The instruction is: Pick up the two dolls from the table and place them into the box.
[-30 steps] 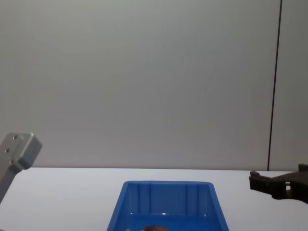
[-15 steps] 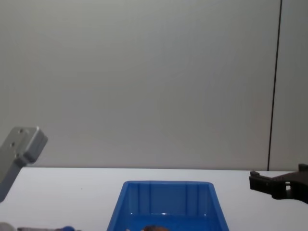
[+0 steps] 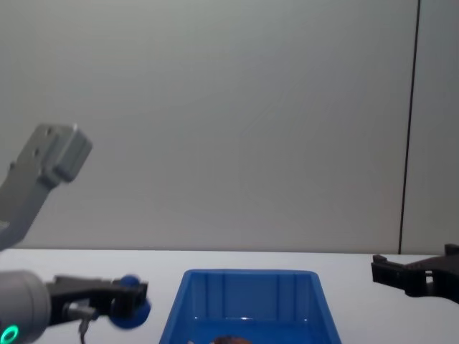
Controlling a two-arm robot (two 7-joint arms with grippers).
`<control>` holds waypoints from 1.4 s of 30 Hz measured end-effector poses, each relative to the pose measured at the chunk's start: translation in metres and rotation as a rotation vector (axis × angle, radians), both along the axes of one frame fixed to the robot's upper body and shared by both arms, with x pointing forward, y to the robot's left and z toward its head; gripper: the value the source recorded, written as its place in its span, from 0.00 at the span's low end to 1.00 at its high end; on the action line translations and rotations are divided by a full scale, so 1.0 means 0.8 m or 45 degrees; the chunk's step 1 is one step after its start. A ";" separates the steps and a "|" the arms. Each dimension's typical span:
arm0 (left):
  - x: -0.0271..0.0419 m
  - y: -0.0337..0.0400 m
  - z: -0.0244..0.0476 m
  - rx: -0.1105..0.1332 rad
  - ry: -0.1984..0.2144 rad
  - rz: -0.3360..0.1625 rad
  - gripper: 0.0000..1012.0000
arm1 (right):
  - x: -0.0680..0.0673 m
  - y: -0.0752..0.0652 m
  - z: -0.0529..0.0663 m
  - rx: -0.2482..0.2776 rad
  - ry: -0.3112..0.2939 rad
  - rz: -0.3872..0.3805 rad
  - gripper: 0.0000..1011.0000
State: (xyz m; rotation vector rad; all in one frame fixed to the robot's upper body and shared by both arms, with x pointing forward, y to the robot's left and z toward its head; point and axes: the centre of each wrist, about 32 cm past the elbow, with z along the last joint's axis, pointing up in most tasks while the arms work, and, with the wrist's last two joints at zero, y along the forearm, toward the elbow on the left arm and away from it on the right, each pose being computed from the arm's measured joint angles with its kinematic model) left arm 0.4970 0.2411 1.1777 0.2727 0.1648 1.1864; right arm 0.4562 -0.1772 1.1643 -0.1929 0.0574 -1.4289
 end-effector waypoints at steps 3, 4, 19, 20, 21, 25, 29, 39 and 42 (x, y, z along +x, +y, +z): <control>0.0016 -0.0014 0.0064 0.000 -0.027 -0.031 0.20 | 0.000 0.000 0.000 0.000 0.000 0.000 0.99; 0.0028 -0.0024 0.0108 -0.002 -0.045 -0.055 0.20 | 0.000 0.000 0.000 0.000 0.000 0.000 0.99; 0.0185 -0.0112 0.0375 -0.064 -0.168 -0.315 0.31 | 0.000 0.000 0.000 0.000 0.000 0.000 0.99; 0.0195 -0.0116 0.0381 -0.068 -0.172 -0.328 0.36 | 0.000 0.000 0.000 0.000 0.000 0.000 0.99; 0.0205 -0.0120 0.0387 -0.074 -0.177 -0.346 0.38 | 0.000 0.000 0.000 0.000 0.000 0.000 0.99; 0.0260 -0.0146 0.0407 -0.103 -0.193 -0.419 0.50 | 0.000 0.000 0.000 0.000 0.000 0.000 0.99; 0.0335 -0.0178 0.0420 -0.145 -0.211 -0.507 0.63 | 0.000 0.000 0.000 0.000 0.000 0.000 0.99; 0.0481 -0.0269 0.0423 -0.226 -0.241 -0.666 0.94 | 0.000 0.000 0.000 0.000 0.000 0.000 0.99; 0.0508 -0.0289 0.0422 -0.241 -0.247 -0.697 0.99 | 0.000 0.000 0.000 0.000 0.000 0.000 0.99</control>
